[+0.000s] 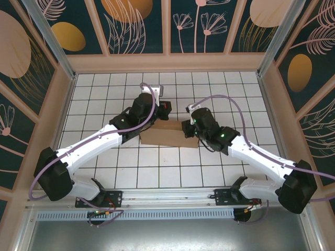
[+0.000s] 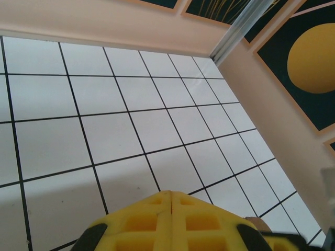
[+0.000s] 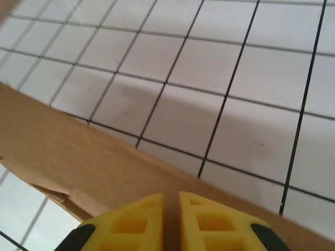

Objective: Fold the paper box

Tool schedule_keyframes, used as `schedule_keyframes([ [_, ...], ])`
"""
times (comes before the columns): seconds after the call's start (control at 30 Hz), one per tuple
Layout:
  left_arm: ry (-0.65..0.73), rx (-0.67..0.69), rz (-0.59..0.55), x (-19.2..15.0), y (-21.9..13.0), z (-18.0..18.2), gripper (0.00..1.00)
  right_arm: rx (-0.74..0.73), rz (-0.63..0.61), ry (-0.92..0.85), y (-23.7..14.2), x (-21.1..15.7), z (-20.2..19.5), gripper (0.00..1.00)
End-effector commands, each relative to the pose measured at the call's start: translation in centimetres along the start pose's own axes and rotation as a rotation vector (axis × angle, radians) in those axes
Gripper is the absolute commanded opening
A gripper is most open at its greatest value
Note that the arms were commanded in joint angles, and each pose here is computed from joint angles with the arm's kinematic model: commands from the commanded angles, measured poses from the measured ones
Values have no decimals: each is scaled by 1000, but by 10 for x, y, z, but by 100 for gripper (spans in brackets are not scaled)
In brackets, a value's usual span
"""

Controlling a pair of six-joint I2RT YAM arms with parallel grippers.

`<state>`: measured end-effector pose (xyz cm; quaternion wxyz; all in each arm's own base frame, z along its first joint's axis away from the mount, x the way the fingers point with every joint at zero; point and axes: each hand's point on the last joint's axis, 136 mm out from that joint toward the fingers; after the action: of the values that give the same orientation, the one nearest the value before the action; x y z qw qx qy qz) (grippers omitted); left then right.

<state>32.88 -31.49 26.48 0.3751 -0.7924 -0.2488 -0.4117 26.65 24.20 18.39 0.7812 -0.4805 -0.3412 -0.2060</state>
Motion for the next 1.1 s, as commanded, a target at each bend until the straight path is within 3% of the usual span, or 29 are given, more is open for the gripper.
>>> schedule_keyframes([
  [0.0,-44,-7,-53,12,-6,0,0,-70,-28,-37,3,-15,-9,15],
  [0.23,-130,-68,-23,-12,5,-1,0,-103,1,-41,13,-38,-15,15],
  [0.43,-192,-51,23,-49,16,15,0,-84,-24,-33,8,-30,-11,15],
  [0.7,-222,-11,39,-73,18,31,0,-37,-58,-3,-5,-10,2,16],
  [0.77,-221,-3,40,-77,17,34,0,-27,-81,31,-14,2,4,19],
  [0.93,-222,-9,49,-82,16,35,0,19,-29,247,-26,19,-17,46],
  [1.07,-223,-20,54,-82,16,33,0,43,48,390,-33,12,-35,50],
])
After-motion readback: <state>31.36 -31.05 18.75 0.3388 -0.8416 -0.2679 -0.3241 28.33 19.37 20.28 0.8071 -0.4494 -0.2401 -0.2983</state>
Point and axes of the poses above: each hand's point on the last joint's axis, 136 mm out from that joint toward the fingers, its own y axis out along the fingers, its own z axis along the line the jaws close on, x = y × z, and after that the axes turned 8 degrees about y, right-handed
